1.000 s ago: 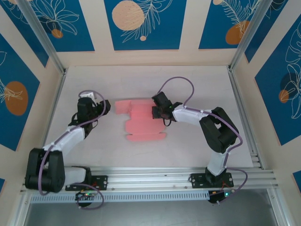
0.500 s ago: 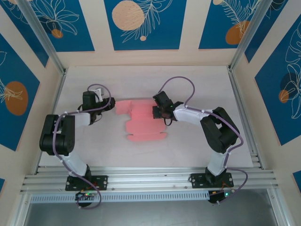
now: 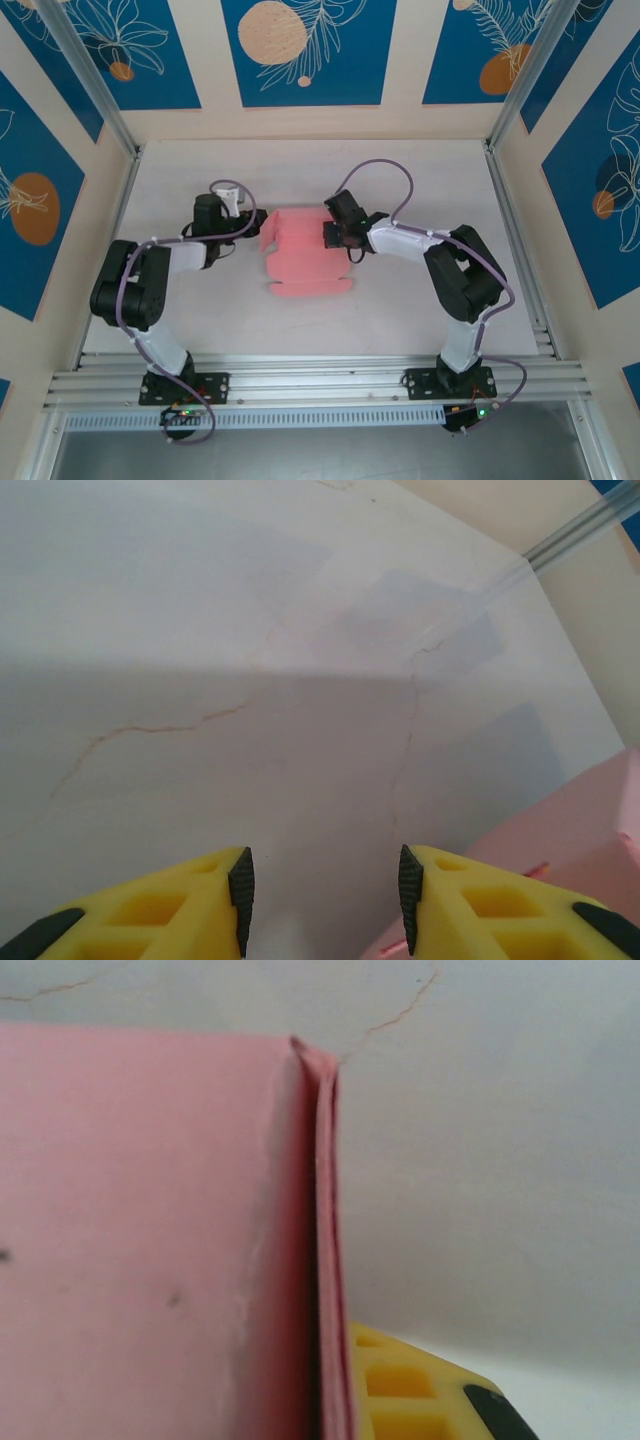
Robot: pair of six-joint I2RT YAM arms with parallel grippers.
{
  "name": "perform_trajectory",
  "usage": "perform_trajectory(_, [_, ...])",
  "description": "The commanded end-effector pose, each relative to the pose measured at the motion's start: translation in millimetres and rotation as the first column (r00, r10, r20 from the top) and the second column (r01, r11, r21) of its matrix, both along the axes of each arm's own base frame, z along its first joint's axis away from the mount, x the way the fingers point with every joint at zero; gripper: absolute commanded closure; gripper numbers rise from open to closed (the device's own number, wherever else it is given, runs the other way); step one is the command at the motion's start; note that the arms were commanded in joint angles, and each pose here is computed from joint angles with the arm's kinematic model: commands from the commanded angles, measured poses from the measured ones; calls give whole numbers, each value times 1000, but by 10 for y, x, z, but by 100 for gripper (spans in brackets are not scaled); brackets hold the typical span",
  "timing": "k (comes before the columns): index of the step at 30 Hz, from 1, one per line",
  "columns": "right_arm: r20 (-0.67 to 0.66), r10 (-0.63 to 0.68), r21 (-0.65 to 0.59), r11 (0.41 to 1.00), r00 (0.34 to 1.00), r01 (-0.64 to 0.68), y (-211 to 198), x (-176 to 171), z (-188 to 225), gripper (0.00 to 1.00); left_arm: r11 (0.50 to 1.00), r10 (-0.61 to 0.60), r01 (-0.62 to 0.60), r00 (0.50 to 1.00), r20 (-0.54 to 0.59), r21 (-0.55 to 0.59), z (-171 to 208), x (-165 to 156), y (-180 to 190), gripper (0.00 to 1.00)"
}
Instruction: Fold the paper box
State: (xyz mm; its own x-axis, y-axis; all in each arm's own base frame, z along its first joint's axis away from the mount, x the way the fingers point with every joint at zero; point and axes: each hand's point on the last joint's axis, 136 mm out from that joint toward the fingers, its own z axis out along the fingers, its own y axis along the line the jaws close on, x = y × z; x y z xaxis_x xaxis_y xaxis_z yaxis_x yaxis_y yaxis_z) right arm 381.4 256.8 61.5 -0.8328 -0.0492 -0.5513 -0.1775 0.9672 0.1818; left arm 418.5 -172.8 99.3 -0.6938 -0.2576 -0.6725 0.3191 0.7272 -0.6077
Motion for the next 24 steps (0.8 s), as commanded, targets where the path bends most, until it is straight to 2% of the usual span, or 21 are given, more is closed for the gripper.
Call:
perform_trajectory(1, [-14, -22, 20, 1000, 1000, 22, 32, 65, 28, 97, 998, -52, 53, 998, 17, -33, 68, -100, -196, 57])
perform_trajectory(7, [-44, -68, -7, 998, 997, 68, -28, 105, -10, 98, 998, -45, 45, 999, -4, -34, 23, -174, -309, 57])
perform_trajectory(18, [-68, -82, -16, 997, 994, 81, -65, 94, -71, 97, 999, -38, 40, 998, -53, 29, -192, -425, -211, 54])
perform_trajectory(24, [-74, -75, -15, 997, 994, 74, -57, 104, -102, 98, 998, -41, 43, 998, -41, 41, -153, -521, -176, 54])
